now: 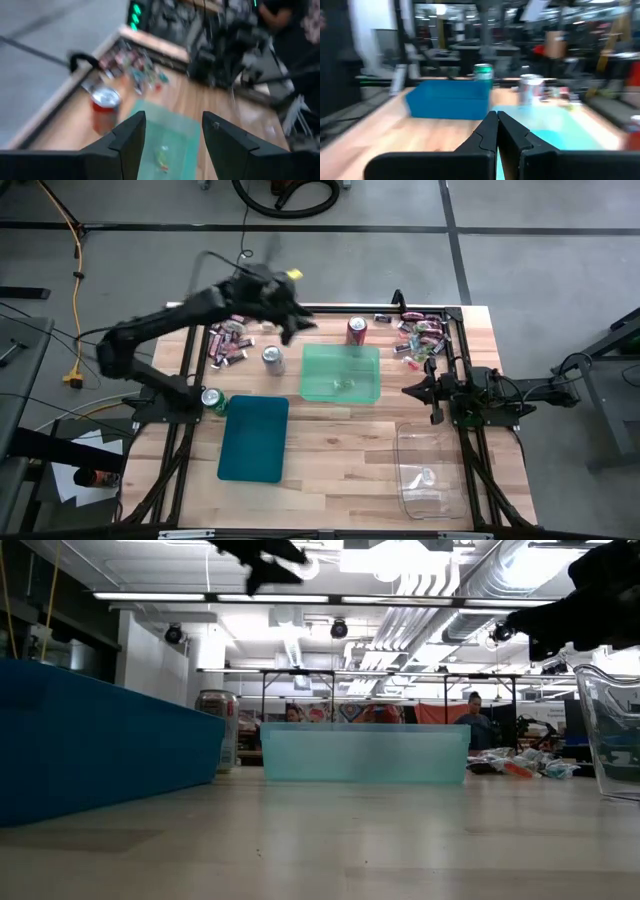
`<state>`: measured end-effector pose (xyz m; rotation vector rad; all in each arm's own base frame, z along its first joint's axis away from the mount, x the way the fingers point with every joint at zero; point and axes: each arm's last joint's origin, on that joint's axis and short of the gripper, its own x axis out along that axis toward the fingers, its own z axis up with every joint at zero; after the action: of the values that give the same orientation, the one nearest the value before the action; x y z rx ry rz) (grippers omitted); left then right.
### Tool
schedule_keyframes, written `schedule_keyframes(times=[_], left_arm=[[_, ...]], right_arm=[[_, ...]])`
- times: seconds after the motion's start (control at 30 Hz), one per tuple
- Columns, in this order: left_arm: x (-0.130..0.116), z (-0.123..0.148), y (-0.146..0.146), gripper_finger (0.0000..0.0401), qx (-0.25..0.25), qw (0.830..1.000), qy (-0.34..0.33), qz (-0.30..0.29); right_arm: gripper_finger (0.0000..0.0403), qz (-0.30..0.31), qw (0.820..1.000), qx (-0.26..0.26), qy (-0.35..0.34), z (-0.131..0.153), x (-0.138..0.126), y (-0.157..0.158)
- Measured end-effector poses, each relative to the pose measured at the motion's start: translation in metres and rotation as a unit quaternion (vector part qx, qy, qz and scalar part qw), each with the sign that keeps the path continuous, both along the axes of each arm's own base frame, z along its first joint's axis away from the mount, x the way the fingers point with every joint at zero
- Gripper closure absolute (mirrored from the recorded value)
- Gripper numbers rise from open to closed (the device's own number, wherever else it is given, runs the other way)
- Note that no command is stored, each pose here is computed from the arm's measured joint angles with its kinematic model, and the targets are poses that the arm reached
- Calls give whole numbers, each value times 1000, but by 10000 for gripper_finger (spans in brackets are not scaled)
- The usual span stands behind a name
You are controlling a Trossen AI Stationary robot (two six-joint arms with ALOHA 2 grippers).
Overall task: Organize candy in baskets
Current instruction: Put the red gummy into the green bin
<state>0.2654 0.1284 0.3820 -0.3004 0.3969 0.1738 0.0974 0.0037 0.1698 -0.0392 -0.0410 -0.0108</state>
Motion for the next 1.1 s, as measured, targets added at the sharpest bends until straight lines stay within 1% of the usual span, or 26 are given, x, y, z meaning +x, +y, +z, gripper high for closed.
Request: schedule_keyframes(times=[0.1, 0.13, 0.2, 0.23, 0.3, 0.33, 0.37, 0.4, 0.43, 0.47, 0.5, 0.53, 0.6, 0.7, 0.77, 0.8, 0.83, 0.9, 0.97, 1.03, 1.1], left_arm=[[-33, 18, -5, 217, 20, 999, -39, 23], [-42, 21, -8, 217, 25, 998, -55, 29], [-58, 24, -13, 217, 24, 995, -83, 44], [-65, 24, -16, 217, 24, 993, -98, 54], [-78, 22, -21, 217, 22, 990, -124, 69], [-83, 20, -23, 217, 23, 987, -137, 81], [-87, 18, -25, 217, 19, 984, -148, 92], [-91, 15, -26, 217, 15, 982, -158, 102], [-93, 12, -28, 217, 12, 980, -166, 109], [-95, 10, -28, 217, 9, 978, -173, 116], [-97, 8, -29, 217, 8, 976, -179, 123], [-99, 7, -30, 217, 5, 974, -185, 130], [-100, 7, -31, 217, 3, 972, -195, 132], [-100, 9, -31, 217, 13, 970, -206, 131], [-100, 12, -31, 217, 22, 968, -215, 129], [-100, 12, -31, 217, 27, 967, -217, 128], [-100, 13, -31, 217, 28, 967, -219, 128], [-100, 13, -31, 217, 29, 966, -222, 127], [-101, 13, -31, 217, 31, 966, -222, 127], [-100, 13, -31, 217, 33, 967, -219, 125], [-101, 13, -31, 217, 40, 967, -218, 123]], right_arm=[[402, -44, 999, -5, -30, 6, -1, -3], [402, -59, 996, 4, -63, 12, -1, -3], [402, -73, 983, 49, -158, 30, -6, -5], [402, -69, 971, 82, -215, 40, -11, -5], [402, -68, 934, 131, -326, 58, -23, -7], [402, -75, 915, 153, -365, 64, -29, -9], [402, -83, 894, 186, -399, 70, -34, -10], [402, -95, 875, 224, -418, 75, -38, -12], [402, -114, 864, 251, -422, 79, -39, -14], [402, -138, 861, 271, -408, 81, -37, -15], [402, -151, 865, 284, -384, 83, -33, -16], [402, -161, 875, 291, -353, 86, -27, -16], [402, -195, 881, 311, -298, 93, -15, -17], [402, -280, 877, 332, -205, 102, 4, -22], [401, -330, 876, 330, -119, 106, 12, -27], [399, -351, 871, 336, -74, 108, 14, -30], [395, -372, 863, 341, -24, 108, 16, -33], [378, -410, 840, 344, 82, 106, 17, -39], [349, -441, 810, 346, 174, 103, 18, -45], [314, -460, 777, 352, 246, 97, 21, -53], [277, -461, 753, 366, 295, 89, 28, -62]])
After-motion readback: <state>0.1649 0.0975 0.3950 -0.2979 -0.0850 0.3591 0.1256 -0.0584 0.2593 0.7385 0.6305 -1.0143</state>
